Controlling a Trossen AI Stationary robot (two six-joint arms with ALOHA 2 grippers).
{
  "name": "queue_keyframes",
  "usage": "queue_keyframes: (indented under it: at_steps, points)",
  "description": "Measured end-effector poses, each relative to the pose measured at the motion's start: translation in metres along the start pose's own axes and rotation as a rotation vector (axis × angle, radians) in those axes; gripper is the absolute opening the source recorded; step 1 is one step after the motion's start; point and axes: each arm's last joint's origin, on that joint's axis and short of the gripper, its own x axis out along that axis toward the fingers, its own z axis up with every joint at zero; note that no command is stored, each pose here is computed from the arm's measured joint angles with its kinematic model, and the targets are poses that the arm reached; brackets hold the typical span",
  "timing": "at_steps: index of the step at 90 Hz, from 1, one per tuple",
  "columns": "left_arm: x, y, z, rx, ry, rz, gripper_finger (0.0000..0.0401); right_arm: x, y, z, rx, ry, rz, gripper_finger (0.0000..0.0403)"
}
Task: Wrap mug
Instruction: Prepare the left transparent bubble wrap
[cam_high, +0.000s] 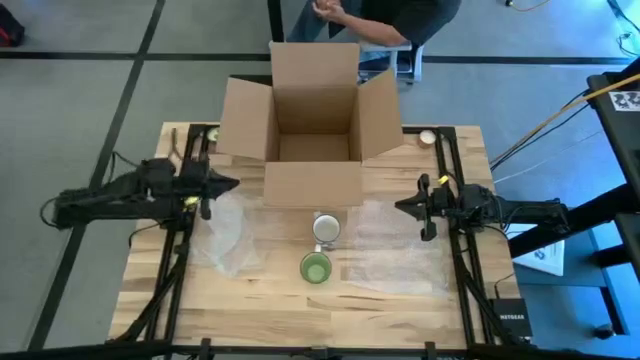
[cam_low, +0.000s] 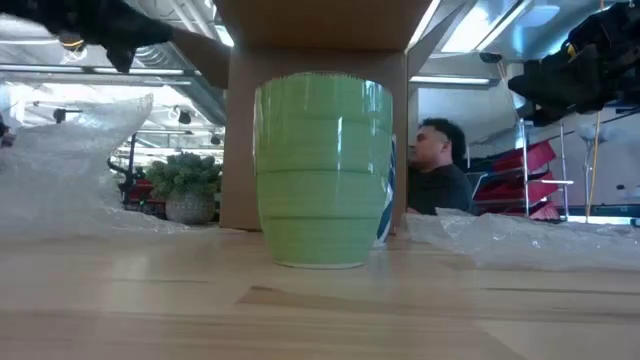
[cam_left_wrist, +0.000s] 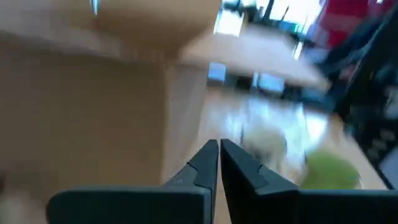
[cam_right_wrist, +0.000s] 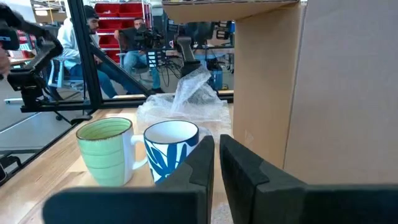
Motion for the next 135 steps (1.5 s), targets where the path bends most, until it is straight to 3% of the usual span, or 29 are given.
queue_keyframes:
  at_steps: [16, 35, 55, 73, 87, 120, 135]
  points:
    - [-0.005, -0.008, 0.034, -0.019, 0.319, 0.03, 0.0, 0.0, 0.0, 0.0, 0.0, 0.0, 0.0, 0.0012]
    - [0.005, -0.011, 0.047, -0.127, 0.438, 0.054, 0.0012, 0.0, 0.0, 0.0, 0.0, 0.0, 0.0, 0.0012]
    - [0.012, -0.002, 0.034, -0.195, 0.635, 0.193, 0.0095, 0.0, 0.0, 0.0, 0.0, 0.0, 0.0, 0.0012]
    - [0.009, 0.006, 0.029, -0.208, 0.71, 0.251, 0.0175, 0.0, 0.0, 0.0, 0.0, 0.0, 0.0, 0.0012]
    - [0.011, 0.011, 0.01, -0.205, 0.821, 0.276, 0.0217, 0.0, 0.0, 0.0, 0.0, 0.0, 0.0, 0.0012]
    - [0.036, 0.019, -0.04, -0.107, 0.919, 0.218, 0.0234, 0.0, 0.0, 0.0, 0.0, 0.0, 0.0, 0.0012]
    - [0.037, 0.018, -0.046, -0.171, 0.954, 0.183, 0.0228, 0.0, 0.0, 0.0, 0.0, 0.0, 0.0, 0.0012]
